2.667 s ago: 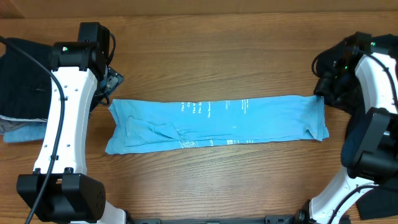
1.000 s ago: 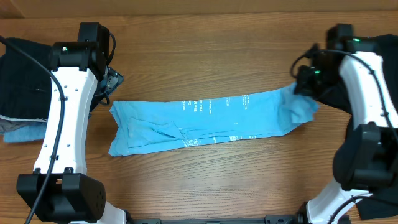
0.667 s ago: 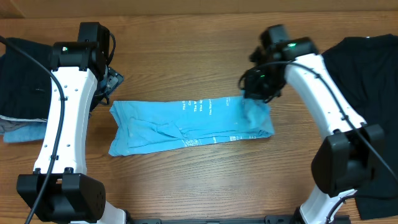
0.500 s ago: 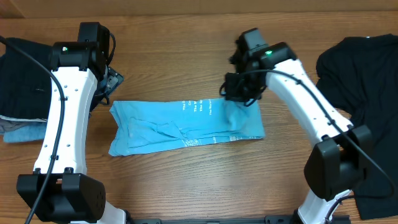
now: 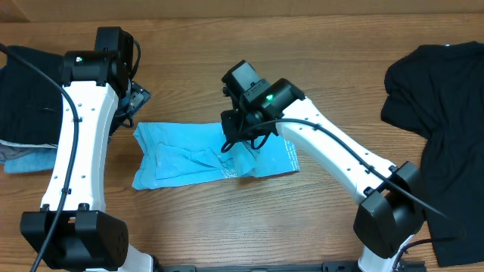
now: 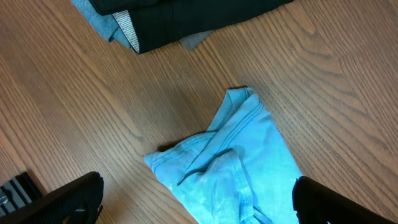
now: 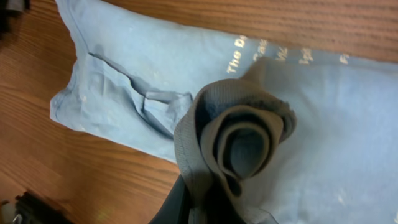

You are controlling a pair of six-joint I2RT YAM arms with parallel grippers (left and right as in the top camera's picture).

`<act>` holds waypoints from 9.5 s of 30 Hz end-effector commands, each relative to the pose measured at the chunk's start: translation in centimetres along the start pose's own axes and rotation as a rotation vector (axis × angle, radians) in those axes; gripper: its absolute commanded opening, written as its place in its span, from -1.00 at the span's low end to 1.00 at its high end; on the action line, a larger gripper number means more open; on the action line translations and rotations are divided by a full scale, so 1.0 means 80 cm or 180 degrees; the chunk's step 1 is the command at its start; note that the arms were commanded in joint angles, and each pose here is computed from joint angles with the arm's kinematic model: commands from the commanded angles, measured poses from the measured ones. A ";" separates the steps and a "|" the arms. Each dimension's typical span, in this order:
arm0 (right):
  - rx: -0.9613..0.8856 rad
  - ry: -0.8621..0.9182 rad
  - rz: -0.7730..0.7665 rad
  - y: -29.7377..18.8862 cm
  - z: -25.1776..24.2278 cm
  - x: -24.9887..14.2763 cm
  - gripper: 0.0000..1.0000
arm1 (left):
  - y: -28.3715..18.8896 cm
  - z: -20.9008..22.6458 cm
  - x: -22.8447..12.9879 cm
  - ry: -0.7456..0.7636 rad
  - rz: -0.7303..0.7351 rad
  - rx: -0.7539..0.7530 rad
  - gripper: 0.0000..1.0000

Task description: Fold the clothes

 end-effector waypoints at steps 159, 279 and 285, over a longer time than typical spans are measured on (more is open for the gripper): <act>0.0787 0.0052 -0.0674 0.087 -0.003 0.052 -0.91 | -0.001 0.000 0.004 0.0061 -0.0060 0.0031 1.00; 0.0471 0.0504 0.0038 -0.033 -0.326 0.017 0.53 | -0.001 0.000 0.004 0.0062 -0.0061 0.0032 1.00; 0.0768 0.0460 0.0019 0.005 -0.326 -0.007 0.63 | -0.001 0.000 0.004 0.0062 -0.0060 0.0031 1.00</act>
Point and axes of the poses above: each gripper's point midway between its finger pads, its own y axis out along the fingers, its own z axis along the line the jaws close on, x = y × z, the point moved 6 cm from there along -y, back along the fingers, and after that the axes turned 10 degrees about y, right-handed, at the moved point
